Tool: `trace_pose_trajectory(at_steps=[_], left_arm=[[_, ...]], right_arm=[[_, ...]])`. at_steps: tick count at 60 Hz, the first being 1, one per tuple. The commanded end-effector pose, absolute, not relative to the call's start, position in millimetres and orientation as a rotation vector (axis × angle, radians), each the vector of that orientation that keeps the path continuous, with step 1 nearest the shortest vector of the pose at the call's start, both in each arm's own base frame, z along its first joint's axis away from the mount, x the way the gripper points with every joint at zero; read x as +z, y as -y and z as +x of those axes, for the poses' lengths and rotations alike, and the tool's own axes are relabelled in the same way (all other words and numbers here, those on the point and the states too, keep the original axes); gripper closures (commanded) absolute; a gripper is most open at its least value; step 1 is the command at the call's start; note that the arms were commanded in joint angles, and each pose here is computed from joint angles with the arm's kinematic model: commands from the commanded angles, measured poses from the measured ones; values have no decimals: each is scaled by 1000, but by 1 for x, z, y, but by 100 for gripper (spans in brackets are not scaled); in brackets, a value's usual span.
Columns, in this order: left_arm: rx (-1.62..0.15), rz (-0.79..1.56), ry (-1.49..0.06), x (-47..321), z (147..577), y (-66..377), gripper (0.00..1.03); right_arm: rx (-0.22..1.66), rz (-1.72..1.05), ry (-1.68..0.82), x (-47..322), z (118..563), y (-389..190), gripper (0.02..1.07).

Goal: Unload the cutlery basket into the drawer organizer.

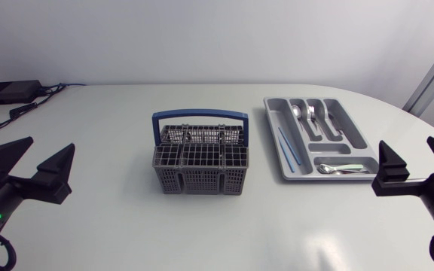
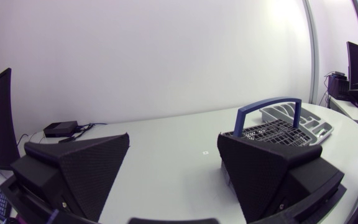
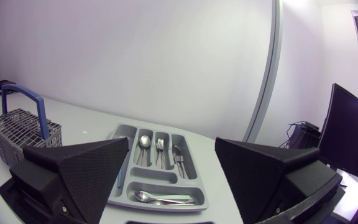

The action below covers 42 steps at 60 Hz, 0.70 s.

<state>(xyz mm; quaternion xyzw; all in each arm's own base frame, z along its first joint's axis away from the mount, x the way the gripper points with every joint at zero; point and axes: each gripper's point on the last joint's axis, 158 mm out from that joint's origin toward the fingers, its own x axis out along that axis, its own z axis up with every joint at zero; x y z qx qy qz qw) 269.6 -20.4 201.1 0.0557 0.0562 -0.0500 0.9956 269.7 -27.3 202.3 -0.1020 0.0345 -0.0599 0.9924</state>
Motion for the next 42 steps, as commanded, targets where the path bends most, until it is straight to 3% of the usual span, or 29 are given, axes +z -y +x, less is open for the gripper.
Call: trace_pose_trajectory(at_steps=[1, 42], left_arm=[[-75, 73, -109, 190, 267, 15, 4], [-17, -1, -61, 150, 254, 3, 4]], right_arm=[[-101, -147, -85, 185, 267, 23, 7], [-10, 0, -57, 149, 254, 2, 7]])
